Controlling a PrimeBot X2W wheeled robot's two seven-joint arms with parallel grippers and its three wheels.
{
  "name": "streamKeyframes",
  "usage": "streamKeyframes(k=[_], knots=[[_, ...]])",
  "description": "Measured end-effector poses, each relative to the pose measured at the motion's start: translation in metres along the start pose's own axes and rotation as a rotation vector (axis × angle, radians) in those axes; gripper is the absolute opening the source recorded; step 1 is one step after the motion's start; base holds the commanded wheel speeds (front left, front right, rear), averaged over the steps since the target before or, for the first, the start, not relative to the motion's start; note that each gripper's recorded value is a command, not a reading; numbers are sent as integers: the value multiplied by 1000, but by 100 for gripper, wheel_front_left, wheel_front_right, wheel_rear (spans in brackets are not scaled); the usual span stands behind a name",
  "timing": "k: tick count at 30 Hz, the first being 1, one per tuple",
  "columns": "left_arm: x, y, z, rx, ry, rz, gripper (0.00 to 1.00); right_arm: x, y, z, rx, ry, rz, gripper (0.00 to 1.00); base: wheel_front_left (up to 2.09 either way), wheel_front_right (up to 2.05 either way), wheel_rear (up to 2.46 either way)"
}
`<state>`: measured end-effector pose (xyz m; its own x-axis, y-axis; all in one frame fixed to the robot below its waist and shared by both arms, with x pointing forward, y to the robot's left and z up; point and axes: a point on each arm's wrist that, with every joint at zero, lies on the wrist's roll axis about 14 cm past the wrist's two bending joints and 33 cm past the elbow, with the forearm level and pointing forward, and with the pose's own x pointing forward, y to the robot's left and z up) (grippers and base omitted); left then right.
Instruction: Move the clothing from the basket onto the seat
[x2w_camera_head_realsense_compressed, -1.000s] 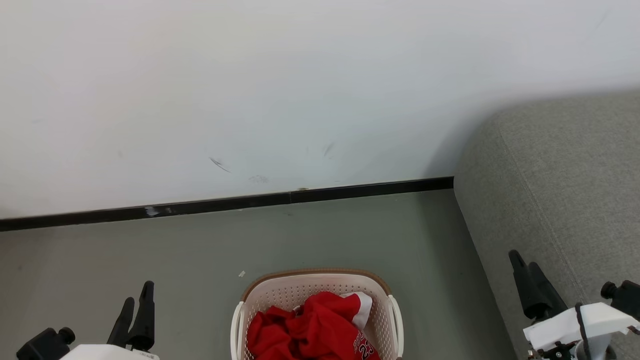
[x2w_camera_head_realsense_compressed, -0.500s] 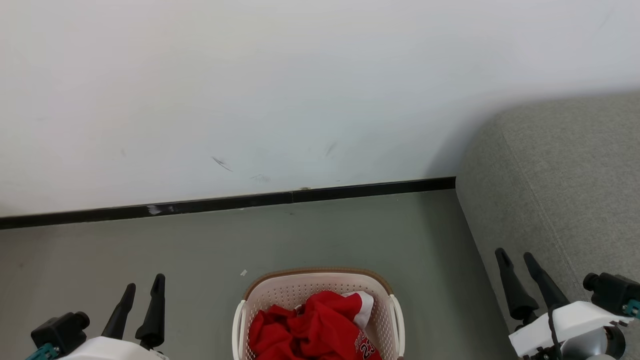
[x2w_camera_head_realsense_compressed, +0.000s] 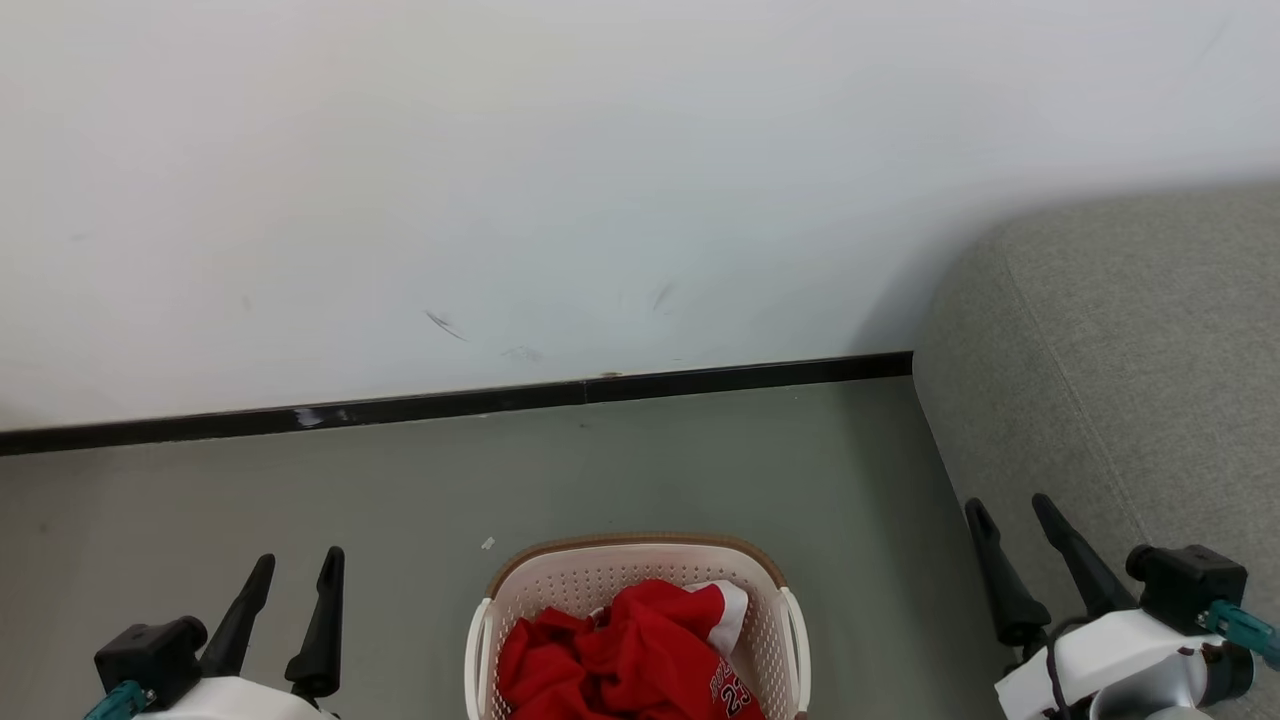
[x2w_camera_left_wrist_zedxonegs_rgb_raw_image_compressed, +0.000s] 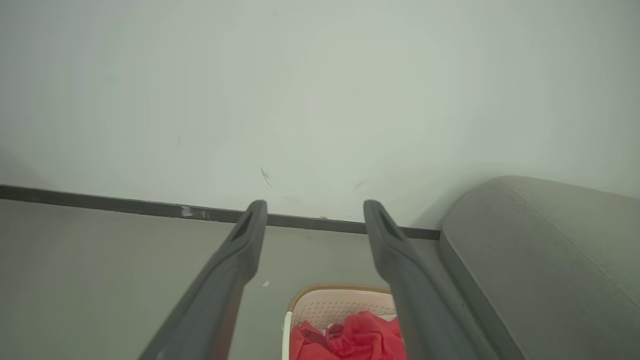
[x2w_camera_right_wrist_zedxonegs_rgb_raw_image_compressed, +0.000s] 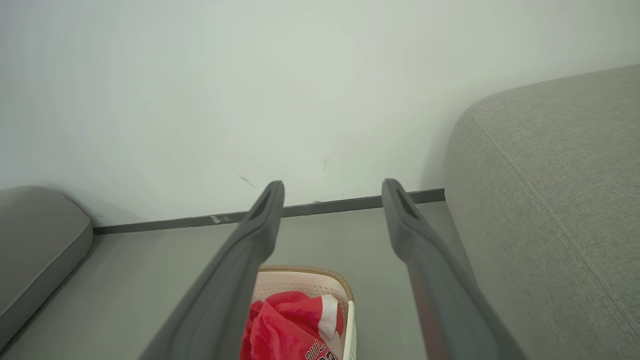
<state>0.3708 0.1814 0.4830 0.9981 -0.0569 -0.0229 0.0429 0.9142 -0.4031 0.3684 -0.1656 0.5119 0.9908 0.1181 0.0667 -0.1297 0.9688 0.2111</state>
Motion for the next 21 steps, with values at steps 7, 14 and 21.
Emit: streamKeyframes(k=[7,14,21], knots=[[-1,2,-2,100,0,-5,100,-1,3,1,-102,-12,19,100,0,0,0],[-1,2,-2,179,-10,-11,100,-1,5,1,-199,-18,40,100,0,0,0],[-2,5,-3,200,-9,-2,100,-1,6,1,-222,-24,43,100,0,0,0]])
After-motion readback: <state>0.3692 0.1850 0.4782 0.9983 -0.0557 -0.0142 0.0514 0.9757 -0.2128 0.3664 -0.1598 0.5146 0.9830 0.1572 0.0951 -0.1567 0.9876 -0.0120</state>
